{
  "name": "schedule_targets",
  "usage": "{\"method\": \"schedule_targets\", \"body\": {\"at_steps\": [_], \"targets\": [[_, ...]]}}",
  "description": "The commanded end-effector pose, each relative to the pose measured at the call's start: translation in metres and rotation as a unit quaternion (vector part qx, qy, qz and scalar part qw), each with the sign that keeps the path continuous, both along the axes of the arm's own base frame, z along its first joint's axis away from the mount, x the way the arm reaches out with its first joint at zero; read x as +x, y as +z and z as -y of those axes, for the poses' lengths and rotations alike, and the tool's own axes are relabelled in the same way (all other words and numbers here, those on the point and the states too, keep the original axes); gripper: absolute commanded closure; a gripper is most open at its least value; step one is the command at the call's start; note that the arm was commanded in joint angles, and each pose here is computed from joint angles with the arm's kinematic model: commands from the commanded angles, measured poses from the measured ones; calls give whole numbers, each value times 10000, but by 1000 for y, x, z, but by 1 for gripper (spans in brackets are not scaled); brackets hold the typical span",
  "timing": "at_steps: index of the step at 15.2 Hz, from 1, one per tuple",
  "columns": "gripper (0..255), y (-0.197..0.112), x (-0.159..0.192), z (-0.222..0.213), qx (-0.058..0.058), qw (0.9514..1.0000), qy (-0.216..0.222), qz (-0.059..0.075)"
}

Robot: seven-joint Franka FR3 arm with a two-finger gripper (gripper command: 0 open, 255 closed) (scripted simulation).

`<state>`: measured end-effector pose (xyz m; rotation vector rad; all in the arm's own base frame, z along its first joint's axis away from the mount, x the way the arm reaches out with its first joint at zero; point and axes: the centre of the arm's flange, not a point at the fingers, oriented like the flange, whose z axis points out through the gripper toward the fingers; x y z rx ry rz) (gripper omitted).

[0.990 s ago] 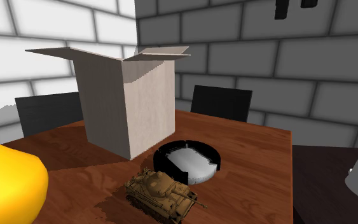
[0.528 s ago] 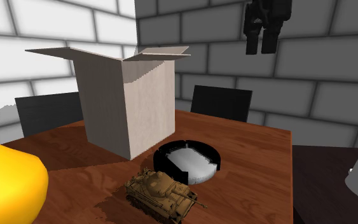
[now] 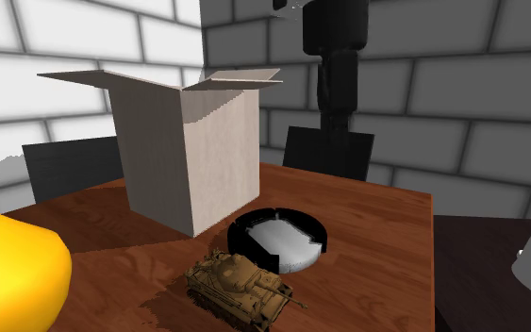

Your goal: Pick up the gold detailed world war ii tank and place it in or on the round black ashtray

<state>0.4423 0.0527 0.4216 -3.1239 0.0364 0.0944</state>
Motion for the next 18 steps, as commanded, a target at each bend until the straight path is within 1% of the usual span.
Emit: {"method": "schedule_targets", "body": {"at_steps": [1, 13, 18], "targets": [[0, -21, 17, -4, 21, 10000, -26, -25], [0, -146, 115, -31, 132, 9996, -171, -205], [0, -169, 114, -33, 133, 9995, -173, -208]]}}
